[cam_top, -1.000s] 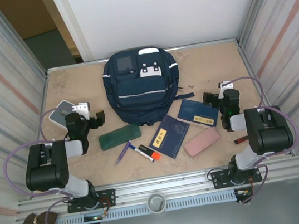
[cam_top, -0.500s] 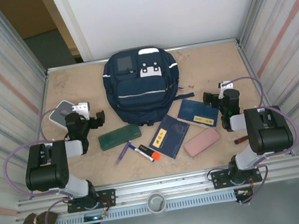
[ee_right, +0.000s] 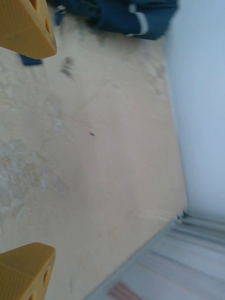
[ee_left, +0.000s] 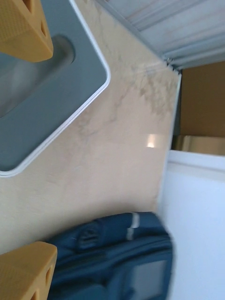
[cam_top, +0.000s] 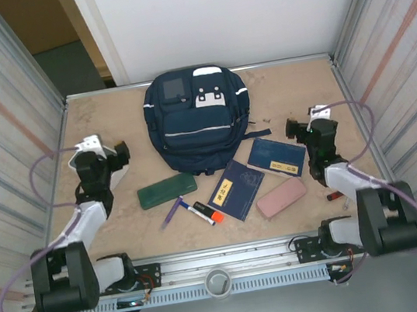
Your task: Pack the student bag
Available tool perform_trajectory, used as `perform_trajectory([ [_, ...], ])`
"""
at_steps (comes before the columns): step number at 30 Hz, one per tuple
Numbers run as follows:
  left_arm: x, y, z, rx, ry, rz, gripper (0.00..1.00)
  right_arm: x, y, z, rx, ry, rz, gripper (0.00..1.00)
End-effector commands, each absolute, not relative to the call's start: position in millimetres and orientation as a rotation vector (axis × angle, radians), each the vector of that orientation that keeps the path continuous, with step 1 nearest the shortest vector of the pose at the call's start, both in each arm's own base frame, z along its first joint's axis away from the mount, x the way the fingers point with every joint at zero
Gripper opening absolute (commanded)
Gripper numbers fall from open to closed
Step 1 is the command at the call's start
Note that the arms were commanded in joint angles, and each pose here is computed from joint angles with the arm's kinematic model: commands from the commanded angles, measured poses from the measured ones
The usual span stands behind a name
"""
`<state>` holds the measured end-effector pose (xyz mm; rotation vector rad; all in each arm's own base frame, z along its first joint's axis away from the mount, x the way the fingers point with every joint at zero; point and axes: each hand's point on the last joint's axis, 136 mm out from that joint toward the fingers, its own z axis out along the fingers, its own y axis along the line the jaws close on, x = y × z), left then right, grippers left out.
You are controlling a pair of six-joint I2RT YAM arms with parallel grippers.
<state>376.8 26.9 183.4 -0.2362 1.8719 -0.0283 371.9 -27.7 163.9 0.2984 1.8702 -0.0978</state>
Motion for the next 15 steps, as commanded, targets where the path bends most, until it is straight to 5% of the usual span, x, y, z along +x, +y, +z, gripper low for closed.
perform_trajectory([
  [1,365.4,10.6,184.5,-0.382,1.935,-0.236,0.99,357.6,-39.5,186.7,0.457,1.903,-0.080,0.99],
  [7,364.7,-83.3,187.4,-0.251,2.053,-0.432,0.99,369.5,32.2,198.6,0.314,2.064,0.252,0.99],
  [15,354.2,-179.4,161.3,-0.005,2.307,-0.454,0.99,408.0,104.4,157.8,0.043,2.463,0.353,0.99],
])
